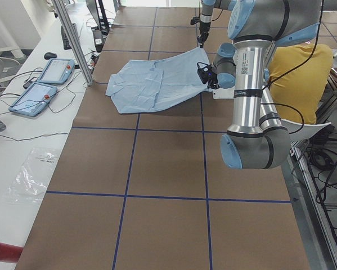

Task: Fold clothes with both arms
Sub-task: 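Lift the hem with both grippers and fold it toward the collar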

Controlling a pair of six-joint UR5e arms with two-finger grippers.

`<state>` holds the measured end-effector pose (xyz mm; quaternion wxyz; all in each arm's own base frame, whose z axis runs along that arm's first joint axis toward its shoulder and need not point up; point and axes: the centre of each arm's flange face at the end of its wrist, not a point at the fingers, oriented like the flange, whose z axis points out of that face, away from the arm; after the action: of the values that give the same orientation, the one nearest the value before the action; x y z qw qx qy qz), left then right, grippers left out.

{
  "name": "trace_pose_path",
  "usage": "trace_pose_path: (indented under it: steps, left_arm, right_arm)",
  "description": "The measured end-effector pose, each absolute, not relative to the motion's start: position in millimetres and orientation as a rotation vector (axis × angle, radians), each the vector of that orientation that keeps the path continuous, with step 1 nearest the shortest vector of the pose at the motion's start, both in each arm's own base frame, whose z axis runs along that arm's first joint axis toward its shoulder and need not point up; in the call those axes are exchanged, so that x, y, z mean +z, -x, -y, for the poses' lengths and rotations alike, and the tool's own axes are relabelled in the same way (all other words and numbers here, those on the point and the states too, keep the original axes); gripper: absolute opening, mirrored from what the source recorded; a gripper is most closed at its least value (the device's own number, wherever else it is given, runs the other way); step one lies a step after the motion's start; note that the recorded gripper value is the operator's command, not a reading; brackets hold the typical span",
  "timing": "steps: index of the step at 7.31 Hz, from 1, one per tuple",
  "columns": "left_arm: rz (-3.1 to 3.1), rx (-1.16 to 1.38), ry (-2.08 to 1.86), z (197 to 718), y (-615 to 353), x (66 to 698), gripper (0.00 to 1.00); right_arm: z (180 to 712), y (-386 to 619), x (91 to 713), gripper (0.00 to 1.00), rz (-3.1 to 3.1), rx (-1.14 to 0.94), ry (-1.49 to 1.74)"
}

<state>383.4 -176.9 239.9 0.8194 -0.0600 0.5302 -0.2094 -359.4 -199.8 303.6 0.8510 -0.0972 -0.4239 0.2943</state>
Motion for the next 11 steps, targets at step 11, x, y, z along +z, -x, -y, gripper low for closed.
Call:
trace_pose_path:
  steps: [11]
  left_arm:
    - [-1.023,-0.517,-0.233,476,-370,266,0.0]
  right_arm:
    - [518,395,312,0.0,0.839,0.926,-0.008]
